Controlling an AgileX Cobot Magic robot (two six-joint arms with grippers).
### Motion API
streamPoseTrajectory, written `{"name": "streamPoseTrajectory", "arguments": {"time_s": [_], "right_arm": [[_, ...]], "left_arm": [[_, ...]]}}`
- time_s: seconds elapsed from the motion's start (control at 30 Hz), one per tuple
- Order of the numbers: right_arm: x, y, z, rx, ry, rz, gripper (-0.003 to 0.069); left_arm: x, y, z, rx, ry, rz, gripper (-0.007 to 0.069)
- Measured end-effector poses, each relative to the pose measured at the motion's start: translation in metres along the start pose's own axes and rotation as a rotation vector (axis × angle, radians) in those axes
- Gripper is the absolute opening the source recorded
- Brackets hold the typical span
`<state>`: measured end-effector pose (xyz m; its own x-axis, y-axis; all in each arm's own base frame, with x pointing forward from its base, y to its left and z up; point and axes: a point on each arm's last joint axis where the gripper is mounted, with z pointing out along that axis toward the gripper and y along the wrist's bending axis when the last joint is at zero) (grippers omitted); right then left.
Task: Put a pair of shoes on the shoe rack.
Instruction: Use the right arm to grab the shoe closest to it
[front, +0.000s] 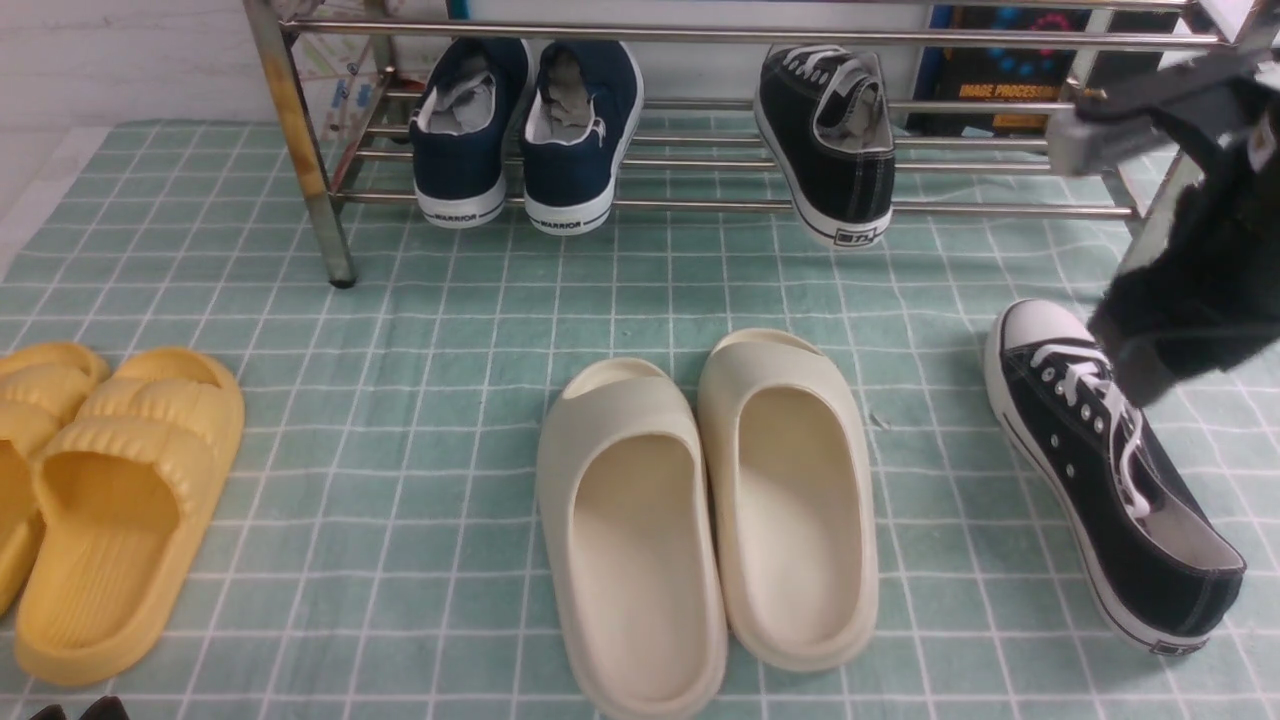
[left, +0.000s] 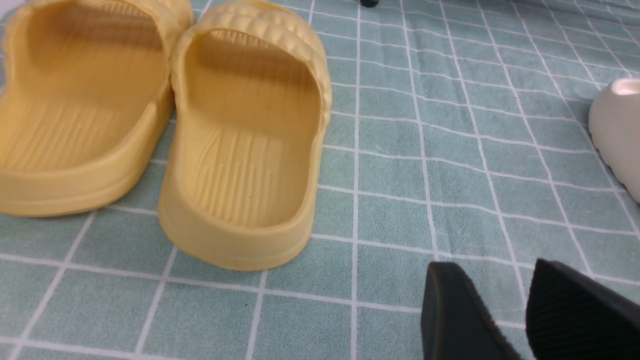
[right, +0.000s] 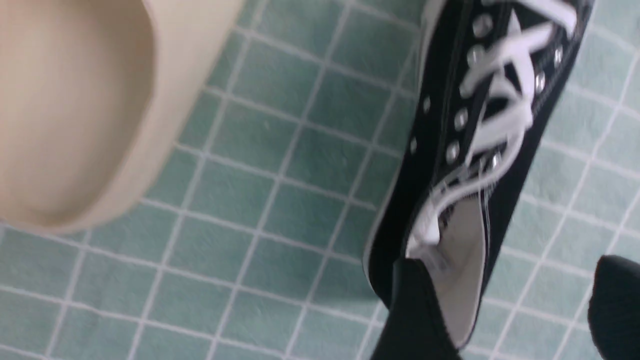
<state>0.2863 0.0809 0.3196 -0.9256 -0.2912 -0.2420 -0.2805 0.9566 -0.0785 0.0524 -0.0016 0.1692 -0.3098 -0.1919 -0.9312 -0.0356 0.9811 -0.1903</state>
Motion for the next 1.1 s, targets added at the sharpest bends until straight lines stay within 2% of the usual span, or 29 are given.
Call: {"name": "streamPoseTrajectory", "arguments": {"time_s": [0.1, 0.3, 0.63, 0.73, 0.83, 0.87, 0.9, 0.93, 0.97, 1.0, 1.1], "right_arm": [[0.027, 0.000, 0.022, 0.027, 0.056, 0.036, 0.0477], [0.049, 0.004, 0.061, 0.011, 0.081, 0.064, 0.0477], [0.045, 0.010, 0.102, -0.018, 0.033, 0.069, 0.0459], [0.043, 0.011, 0.116, -0.018, 0.064, 0.066, 0.0380], [0.043, 0.012, 0.119, -0.020, 0.072, 0.067, 0.0258], [0.043, 0.012, 0.119, -0.020, 0.072, 0.067, 0.0237], [0.042, 0.012, 0.118, -0.019, 0.067, 0.067, 0.0150], [0.042, 0.012, 0.118, -0.019, 0.068, 0.066, 0.0139], [0.041, 0.011, 0.114, -0.020, 0.059, 0.069, 0.0057], [0.039, 0.011, 0.110, -0.021, 0.052, 0.071, 0.0028], [0.035, 0.010, 0.093, -0.025, 0.039, 0.080, 0.0020]], "left_arm": [[0.000, 0.000, 0.000, 0.000, 0.000, 0.000, 0.0238], [0.000, 0.000, 0.000, 0.000, 0.000, 0.000, 0.0238], [0.000, 0.000, 0.000, 0.000, 0.000, 0.000, 0.0238], [0.000, 0.000, 0.000, 0.000, 0.000, 0.000, 0.0238], [0.000, 0.000, 0.000, 0.000, 0.000, 0.000, 0.0238], [0.000, 0.000, 0.000, 0.000, 0.000, 0.000, 0.0238], [0.000, 0.000, 0.000, 0.000, 0.000, 0.000, 0.0238], [0.000, 0.000, 0.000, 0.000, 0.000, 0.000, 0.0238], [0.000, 0.000, 0.000, 0.000, 0.000, 0.000, 0.0238], [0.000, 0.000, 0.000, 0.000, 0.000, 0.000, 0.0238], [0.000, 0.000, 0.000, 0.000, 0.000, 0.000, 0.0238]]}}
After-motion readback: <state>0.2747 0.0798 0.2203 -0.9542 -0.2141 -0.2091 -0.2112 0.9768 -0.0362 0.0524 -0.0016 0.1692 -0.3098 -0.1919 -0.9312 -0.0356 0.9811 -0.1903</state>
